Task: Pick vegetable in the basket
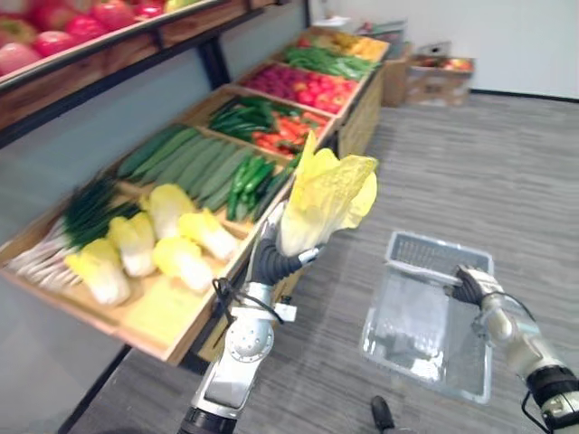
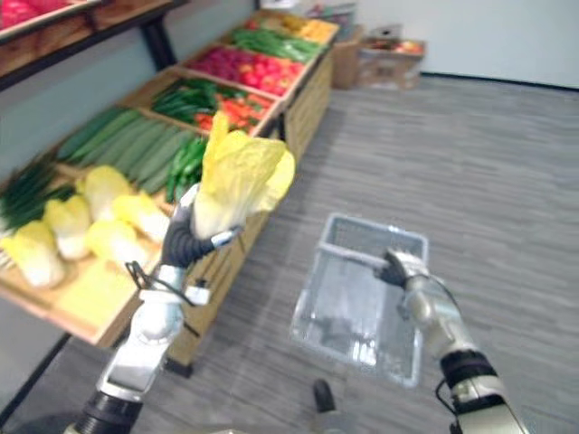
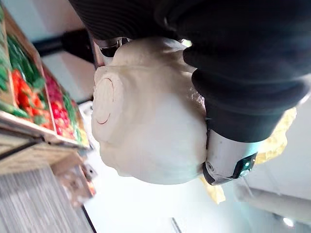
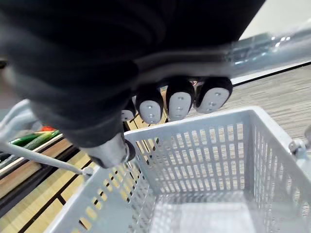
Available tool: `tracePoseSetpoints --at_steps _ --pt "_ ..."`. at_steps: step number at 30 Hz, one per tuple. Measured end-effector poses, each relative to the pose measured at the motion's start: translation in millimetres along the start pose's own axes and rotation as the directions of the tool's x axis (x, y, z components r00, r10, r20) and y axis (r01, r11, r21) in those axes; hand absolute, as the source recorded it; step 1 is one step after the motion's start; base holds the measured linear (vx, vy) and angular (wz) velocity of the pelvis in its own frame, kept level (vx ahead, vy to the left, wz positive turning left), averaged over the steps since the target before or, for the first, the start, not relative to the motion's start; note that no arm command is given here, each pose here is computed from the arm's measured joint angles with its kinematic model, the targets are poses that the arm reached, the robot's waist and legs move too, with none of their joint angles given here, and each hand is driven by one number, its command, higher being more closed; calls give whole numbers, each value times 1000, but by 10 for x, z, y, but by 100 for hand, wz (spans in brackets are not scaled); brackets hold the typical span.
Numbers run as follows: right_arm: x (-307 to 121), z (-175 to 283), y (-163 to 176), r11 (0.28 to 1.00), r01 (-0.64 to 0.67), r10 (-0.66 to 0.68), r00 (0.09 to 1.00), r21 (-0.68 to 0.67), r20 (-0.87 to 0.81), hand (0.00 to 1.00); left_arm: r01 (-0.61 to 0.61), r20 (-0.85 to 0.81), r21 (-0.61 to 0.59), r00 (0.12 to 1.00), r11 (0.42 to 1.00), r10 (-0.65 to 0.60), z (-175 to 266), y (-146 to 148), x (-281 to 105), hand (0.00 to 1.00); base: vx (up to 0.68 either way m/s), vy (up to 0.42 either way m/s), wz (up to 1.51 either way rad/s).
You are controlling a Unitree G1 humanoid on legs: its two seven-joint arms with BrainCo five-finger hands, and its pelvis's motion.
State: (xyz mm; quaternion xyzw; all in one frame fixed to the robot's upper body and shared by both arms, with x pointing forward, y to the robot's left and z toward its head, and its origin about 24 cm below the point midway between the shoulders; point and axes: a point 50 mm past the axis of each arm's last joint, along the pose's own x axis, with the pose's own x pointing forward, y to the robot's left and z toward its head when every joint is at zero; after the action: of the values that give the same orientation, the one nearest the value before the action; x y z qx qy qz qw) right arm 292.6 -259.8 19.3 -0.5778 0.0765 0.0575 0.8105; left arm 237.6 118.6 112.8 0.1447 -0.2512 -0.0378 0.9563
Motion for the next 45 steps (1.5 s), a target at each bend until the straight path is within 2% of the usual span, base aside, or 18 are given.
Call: tracePoseSetpoints --at_steps 6,7,9,10,13,15,17,21,27,31,37,40,45 --pt "101 214 -134 999 41 -41 997 1 62 100 125 32 -133 992 983 -122 120 -215 -64 100 3 1 -50" --pt "112 285 -173 998 59 -59 994 7 89 100 181 51 -180 983 967 -175 174 -304 -86 100 -2 -5 -25" --pt "133 360 -187 997 68 -70 992 20 107 100 221 76 -197 975 955 -210 230 -352 -99 100 -14 -19 -16" --pt "153 441 -191 997 71 -75 990 39 123 100 263 101 -235 964 936 -246 289 -400 -119 100 -31 -39 -17" --pt "160 621 -174 992 66 -83 981 105 175 100 379 162 -235 923 895 -348 399 -504 -189 100 -35 -50 -24" --pt "152 822 -174 989 59 -91 964 134 248 100 476 182 -243 878 845 -442 424 -573 -272 100 -44 -57 -24" --pt "143 961 -180 988 47 -91 949 150 301 100 557 194 -211 830 804 -524 422 -614 -315 100 -44 -58 -23" --pt "136 1232 -172 993 1 -49 911 116 411 100 727 238 -158 685 669 -689 437 -659 -363 100 -44 -56 -11" --pt "146 1537 -164 999 -36 10 851 39 525 100 834 192 -123 552 538 -812 289 -710 -467 100 -20 -29 -30" --pt "151 1687 -193 999 -42 48 816 -23 576 100 878 156 -87 479 471 -864 213 -710 -513 100 11 -9 -25" --pt "76 1846 -206 996 -39 82 755 -81 650 100 905 137 -71 426 420 -894 161 -740 -608 100 6 1 -16" --pt "21 1910 -204 994 -45 102 722 -101 685 100 911 96 -14 411 412 -906 74 -743 -627 100 -2 -2 -1" --pt "-57 1999 -178 990 -55 133 669 -129 731 100 922 -60 147 369 357 -928 -227 -723 -695 100 -6 -5 1"
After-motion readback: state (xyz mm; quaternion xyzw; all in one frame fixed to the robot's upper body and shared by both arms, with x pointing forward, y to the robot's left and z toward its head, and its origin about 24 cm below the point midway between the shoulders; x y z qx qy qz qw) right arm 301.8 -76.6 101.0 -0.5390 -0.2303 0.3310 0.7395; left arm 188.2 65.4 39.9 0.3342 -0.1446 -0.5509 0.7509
